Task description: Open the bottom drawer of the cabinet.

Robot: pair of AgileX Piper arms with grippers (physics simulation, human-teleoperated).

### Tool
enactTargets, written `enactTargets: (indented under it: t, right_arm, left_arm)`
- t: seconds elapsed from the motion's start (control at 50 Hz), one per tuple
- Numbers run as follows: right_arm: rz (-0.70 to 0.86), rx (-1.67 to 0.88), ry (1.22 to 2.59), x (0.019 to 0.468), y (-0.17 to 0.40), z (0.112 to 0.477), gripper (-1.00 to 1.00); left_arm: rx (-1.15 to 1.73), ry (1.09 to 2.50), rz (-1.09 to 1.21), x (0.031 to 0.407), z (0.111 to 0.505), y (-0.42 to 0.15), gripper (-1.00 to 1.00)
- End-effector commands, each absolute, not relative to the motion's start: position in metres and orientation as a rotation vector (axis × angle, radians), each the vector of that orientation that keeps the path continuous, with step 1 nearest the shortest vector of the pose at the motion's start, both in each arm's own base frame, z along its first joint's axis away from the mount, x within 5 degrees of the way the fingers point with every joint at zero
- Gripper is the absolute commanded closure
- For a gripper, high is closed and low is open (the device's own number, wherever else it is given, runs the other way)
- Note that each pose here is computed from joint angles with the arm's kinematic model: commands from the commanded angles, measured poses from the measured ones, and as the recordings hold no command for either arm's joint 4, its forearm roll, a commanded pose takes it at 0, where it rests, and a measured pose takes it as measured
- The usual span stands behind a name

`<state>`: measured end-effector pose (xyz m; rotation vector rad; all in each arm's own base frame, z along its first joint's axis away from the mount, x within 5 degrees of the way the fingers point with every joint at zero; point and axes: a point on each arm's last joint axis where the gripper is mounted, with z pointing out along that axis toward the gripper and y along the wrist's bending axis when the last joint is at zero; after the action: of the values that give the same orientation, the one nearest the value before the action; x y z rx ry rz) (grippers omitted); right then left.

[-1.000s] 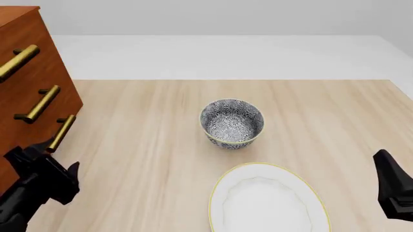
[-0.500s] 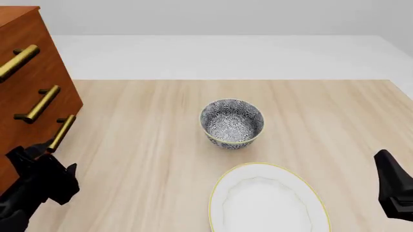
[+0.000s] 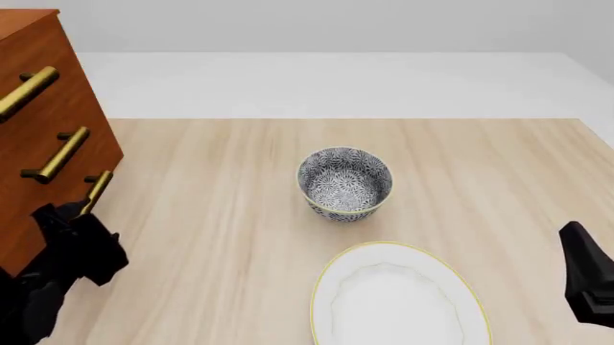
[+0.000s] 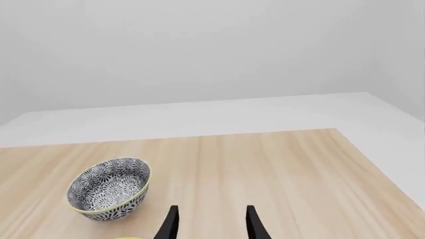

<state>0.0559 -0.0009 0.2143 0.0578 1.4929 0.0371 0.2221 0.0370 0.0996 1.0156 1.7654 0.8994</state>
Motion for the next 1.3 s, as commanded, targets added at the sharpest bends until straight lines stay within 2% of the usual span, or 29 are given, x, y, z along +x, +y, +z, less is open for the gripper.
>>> enactTargets:
  t: [0.02,1.22,1.24,1.3]
  right_arm:
    - [0.032,0.063,1.493,0.056,-0.001,0.214,-1.00]
    - [0.039,0.078,1.495,0.056,-0.002,0.212,-1.00]
    - [0.039,0.078,1.495,0.056,-0.002,0.212,-1.00]
    - [0.039,0.078,1.496,0.056,-0.002,0.212,-1.00]
  left_arm:
    - [1.032,1.789,0.920,0.237,0.086,0.045,-1.00]
    - [1.007,1.860,1.007,0.220,0.088,0.068,-1.00]
    - [1.010,1.856,1.008,0.220,0.088,0.067,1.00]
    - [1.009,1.853,1.006,0.221,0.088,0.067,1.00]
